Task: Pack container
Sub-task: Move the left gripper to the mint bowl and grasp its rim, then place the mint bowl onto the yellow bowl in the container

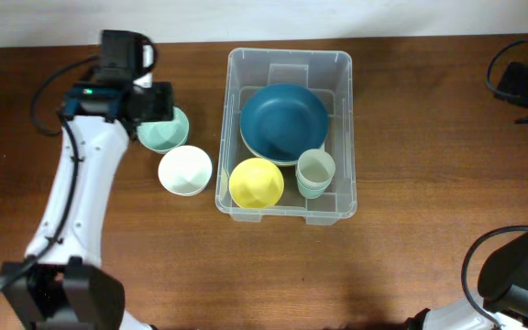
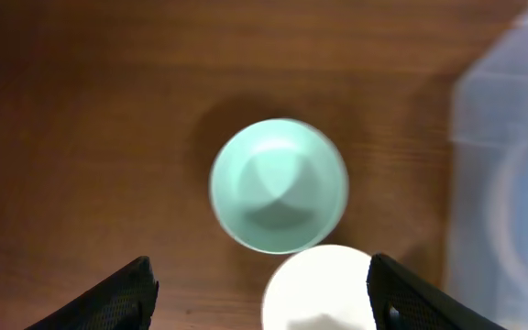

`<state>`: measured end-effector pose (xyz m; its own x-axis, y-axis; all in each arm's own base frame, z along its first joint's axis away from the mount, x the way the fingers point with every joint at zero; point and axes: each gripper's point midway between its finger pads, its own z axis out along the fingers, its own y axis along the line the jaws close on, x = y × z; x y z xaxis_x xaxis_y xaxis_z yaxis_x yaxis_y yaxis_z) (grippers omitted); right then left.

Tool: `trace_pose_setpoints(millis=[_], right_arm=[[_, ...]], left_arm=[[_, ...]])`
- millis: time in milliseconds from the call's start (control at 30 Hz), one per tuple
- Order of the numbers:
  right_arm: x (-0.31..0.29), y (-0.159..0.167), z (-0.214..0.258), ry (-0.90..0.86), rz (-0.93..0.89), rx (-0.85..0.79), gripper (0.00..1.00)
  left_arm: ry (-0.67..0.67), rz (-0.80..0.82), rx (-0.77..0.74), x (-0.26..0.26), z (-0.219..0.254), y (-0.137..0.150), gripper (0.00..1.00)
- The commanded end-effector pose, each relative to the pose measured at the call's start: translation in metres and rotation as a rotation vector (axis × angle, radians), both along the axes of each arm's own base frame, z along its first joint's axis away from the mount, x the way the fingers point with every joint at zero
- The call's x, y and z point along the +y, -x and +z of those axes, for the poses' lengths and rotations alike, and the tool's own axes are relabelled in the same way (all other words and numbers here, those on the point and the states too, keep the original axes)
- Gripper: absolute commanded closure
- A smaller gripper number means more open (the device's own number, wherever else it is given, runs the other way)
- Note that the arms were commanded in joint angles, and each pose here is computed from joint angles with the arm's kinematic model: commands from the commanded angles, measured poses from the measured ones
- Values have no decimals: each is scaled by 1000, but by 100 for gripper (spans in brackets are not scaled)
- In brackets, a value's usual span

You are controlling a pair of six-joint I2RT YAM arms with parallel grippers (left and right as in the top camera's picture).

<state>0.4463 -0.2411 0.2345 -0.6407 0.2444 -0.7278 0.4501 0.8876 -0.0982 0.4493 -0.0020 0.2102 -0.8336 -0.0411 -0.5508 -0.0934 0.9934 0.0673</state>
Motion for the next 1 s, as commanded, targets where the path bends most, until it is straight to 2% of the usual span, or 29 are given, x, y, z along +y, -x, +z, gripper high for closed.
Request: trace_pose_setpoints(millis=[0, 267, 467, 500, 600, 633, 667, 833, 967], right_arm=[[-5, 1, 1, 2, -22, -4, 1], [-4, 1, 1, 2, -22, -4, 1], [-4, 1, 1, 2, -22, -4, 1], [-4, 1, 1, 2, -22, -4, 1], [-4, 1, 1, 2, -22, -4, 1], [-4, 1, 1, 2, -22, -4, 1], [-4, 1, 1, 2, -22, -4, 1], [-4, 1, 1, 2, -22, -4, 1], [-4, 1, 1, 2, -22, -4, 1]], left_arm=[[96, 33, 93, 7, -42, -9, 25], [166, 73, 257, 25, -147, -28, 25], [259, 144, 301, 27, -190, -33, 26], [259, 148, 304, 29, -192, -33, 30], [259, 150, 302, 30, -192, -34, 82], [259, 150, 296, 30, -191, -35, 94], [259, 149, 290, 30, -189, -36, 99], [258, 147, 244, 32, -163, -42, 99], [254, 121, 157, 27, -104, -47, 99]])
